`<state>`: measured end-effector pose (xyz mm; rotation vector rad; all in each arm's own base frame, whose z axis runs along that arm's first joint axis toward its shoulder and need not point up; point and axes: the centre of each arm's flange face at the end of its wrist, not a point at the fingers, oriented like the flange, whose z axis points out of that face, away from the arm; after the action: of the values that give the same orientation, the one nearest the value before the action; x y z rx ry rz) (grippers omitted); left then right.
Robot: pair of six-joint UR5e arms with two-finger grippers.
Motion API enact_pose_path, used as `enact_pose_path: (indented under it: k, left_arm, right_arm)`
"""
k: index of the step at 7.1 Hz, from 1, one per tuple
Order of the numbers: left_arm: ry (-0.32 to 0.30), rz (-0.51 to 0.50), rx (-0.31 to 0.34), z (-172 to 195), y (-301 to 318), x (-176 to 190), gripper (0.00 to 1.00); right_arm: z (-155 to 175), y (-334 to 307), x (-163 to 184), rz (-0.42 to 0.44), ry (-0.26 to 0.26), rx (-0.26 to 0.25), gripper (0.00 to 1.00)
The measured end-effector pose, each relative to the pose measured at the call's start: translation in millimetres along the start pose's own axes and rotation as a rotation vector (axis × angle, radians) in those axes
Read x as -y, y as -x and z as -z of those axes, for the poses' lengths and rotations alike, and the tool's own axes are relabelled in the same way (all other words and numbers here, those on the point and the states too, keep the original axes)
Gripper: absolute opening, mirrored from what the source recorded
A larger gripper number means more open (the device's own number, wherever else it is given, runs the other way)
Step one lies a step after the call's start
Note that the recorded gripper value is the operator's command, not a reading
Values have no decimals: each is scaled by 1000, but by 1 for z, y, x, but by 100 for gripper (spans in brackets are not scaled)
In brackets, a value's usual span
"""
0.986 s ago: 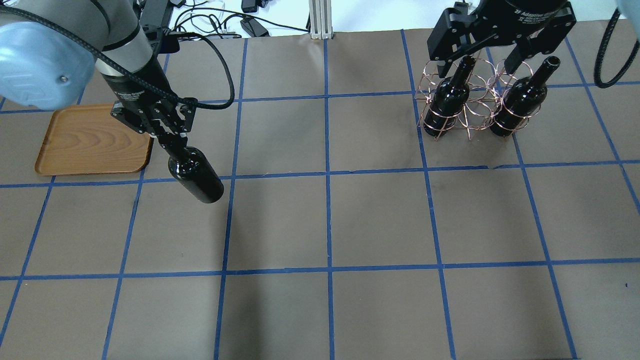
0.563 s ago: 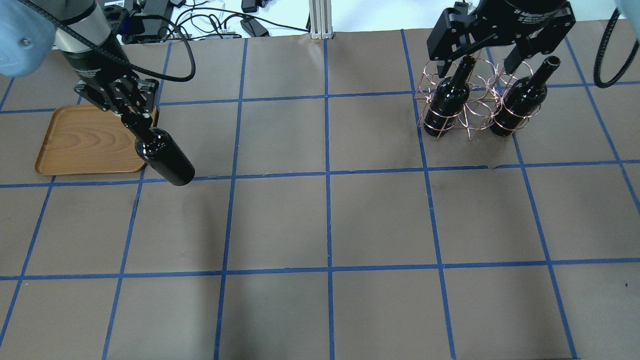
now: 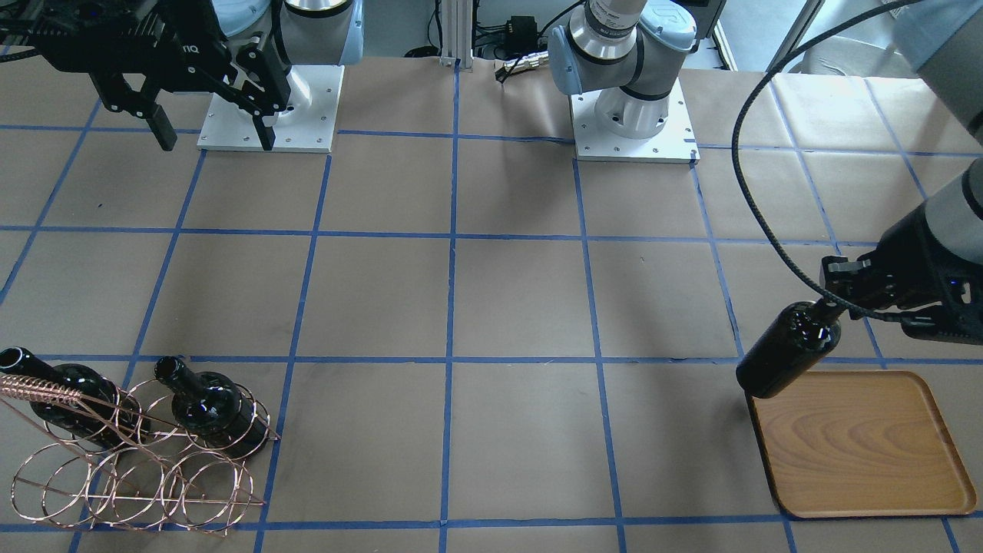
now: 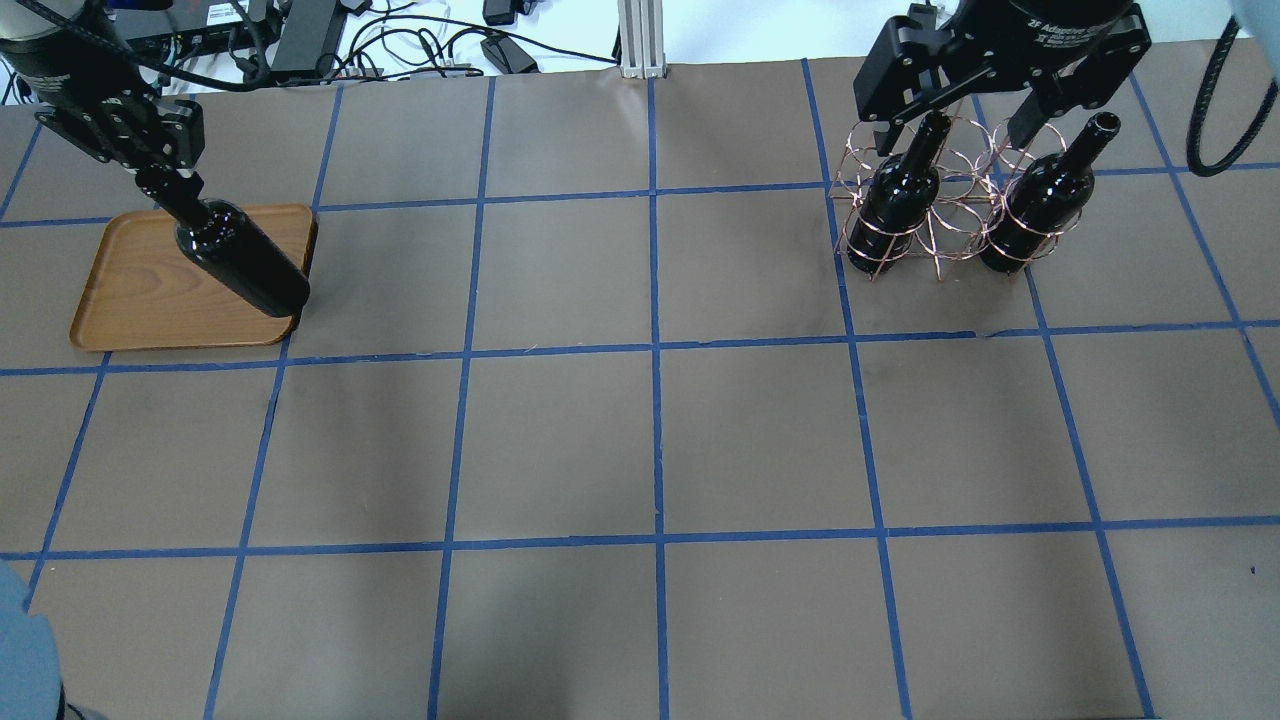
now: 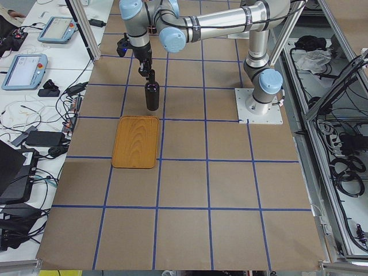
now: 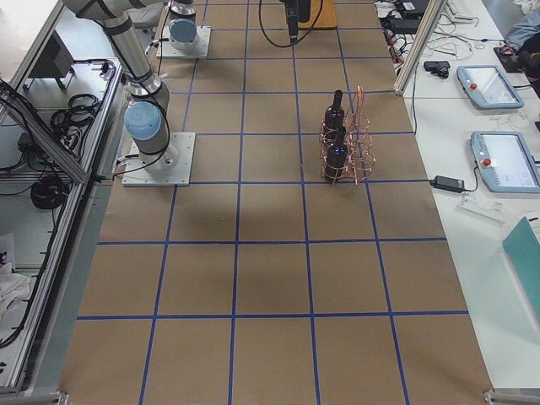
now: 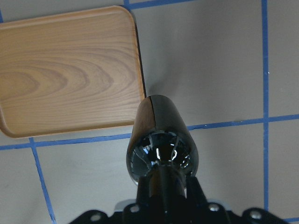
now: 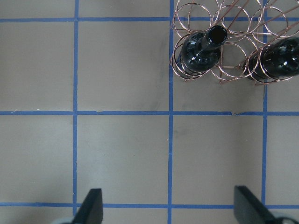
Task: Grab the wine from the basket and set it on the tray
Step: 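Lift the bottle with the left gripper and carry it over the wooden tray, then lower the bottle onto the wooden tray with the left gripper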
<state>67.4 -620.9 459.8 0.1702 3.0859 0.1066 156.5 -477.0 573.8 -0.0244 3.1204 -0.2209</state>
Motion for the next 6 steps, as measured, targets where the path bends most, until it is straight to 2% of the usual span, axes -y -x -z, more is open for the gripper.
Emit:
enact_pose_path:
  k: [2, 6]
  left_arm:
    - [-12, -16, 4, 0, 41, 9, 0]
    - [-52, -59, 18, -26, 122, 19, 0]
  right_arm:
    - [0, 0, 0, 0, 0, 0, 100]
    - [1, 1, -1, 1, -1, 5, 100]
